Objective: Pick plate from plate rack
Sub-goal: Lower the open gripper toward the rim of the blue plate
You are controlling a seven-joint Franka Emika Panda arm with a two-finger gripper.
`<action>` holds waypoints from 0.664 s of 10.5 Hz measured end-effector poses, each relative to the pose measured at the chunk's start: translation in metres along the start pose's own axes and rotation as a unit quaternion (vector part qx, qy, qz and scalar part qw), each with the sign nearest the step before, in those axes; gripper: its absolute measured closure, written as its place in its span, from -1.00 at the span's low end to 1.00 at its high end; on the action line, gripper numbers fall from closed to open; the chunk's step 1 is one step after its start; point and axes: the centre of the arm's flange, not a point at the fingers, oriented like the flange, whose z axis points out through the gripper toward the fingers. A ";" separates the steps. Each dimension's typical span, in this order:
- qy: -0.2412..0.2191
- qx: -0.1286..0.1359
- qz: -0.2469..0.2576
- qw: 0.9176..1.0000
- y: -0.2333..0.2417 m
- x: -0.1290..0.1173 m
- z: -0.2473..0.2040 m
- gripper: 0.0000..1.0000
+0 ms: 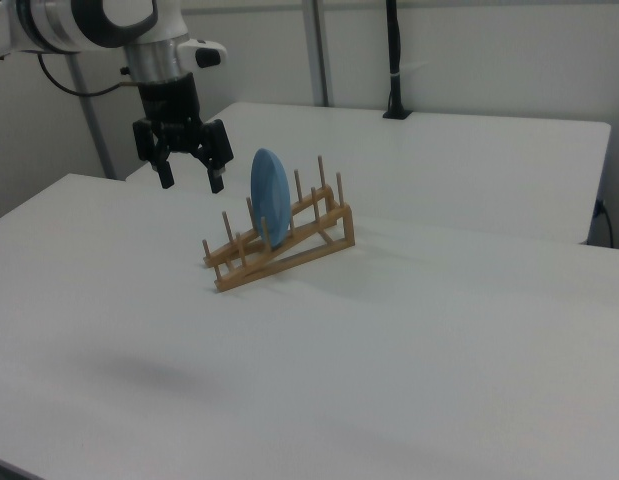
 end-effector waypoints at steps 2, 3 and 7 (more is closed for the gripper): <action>0.026 -0.002 -0.001 1.000 0.000 0.012 0.002 -1.00; 0.039 -0.003 -0.001 0.999 0.000 0.020 0.006 -1.00; 0.108 -0.009 -0.004 0.994 -0.001 0.060 0.025 -1.00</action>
